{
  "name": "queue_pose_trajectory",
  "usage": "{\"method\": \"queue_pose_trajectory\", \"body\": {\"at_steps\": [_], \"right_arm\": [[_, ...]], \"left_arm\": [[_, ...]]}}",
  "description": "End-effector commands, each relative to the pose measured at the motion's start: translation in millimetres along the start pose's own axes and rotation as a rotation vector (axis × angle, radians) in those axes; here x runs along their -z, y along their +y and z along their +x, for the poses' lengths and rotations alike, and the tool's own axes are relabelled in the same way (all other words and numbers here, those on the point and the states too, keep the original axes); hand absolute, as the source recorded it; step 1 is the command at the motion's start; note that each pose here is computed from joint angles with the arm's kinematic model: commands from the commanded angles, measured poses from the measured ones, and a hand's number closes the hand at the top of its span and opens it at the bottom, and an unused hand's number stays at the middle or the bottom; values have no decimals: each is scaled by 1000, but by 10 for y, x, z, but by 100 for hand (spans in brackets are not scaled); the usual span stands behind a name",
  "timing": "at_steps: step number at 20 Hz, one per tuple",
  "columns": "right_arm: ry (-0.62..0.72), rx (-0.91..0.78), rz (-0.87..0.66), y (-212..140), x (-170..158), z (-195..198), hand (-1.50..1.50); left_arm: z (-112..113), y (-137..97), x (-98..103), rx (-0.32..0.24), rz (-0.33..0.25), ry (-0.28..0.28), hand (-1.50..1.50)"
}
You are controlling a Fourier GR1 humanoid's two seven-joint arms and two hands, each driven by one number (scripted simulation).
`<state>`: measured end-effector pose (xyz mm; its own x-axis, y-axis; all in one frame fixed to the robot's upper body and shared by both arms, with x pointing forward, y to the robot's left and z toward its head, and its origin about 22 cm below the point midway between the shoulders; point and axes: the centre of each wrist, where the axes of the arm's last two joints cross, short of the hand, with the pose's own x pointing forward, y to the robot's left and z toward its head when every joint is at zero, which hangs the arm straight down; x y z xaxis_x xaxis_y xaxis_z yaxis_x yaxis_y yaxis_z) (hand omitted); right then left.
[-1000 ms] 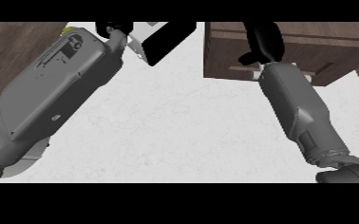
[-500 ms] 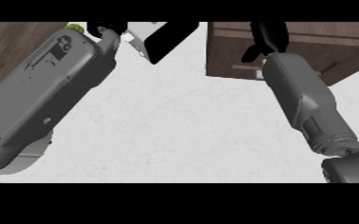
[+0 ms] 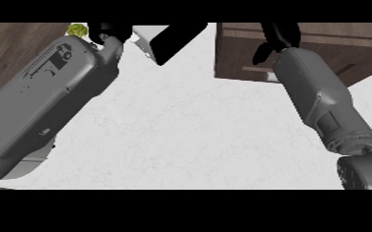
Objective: Pick up the can, place it into the drawer and close the drawer
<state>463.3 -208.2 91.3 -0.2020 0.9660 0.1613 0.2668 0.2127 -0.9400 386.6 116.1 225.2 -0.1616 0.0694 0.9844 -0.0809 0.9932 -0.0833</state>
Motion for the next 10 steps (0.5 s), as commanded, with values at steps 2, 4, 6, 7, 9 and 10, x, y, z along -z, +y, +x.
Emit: {"method": "queue_pose_trajectory", "body": {"at_steps": [2, 4, 6, 7, 9, 10], "right_arm": [[43, 392, -78, -142, 212, 395, -150], [83, 499, -111, -89, 159, 311, -150], [79, 563, -103, -144, 183, 263, -150], [85, 584, -106, -165, 184, 219, -150], [67, 605, -96, -242, 241, 251, -150], [74, 620, -98, -324, 260, 154, -150]], "left_arm": [[8, 44, 10, -9, 15, 8, -150], [33, 36, -32, -1, 7, 2, -150], [-56, 113, -15, 7, 20, 8, -150], [-17, 144, -71, 20, -9, 13, -150], [12, 90, -55, 1, 5, 1, -150], [-62, 105, -120, -10, 0, 25, -150]]}}
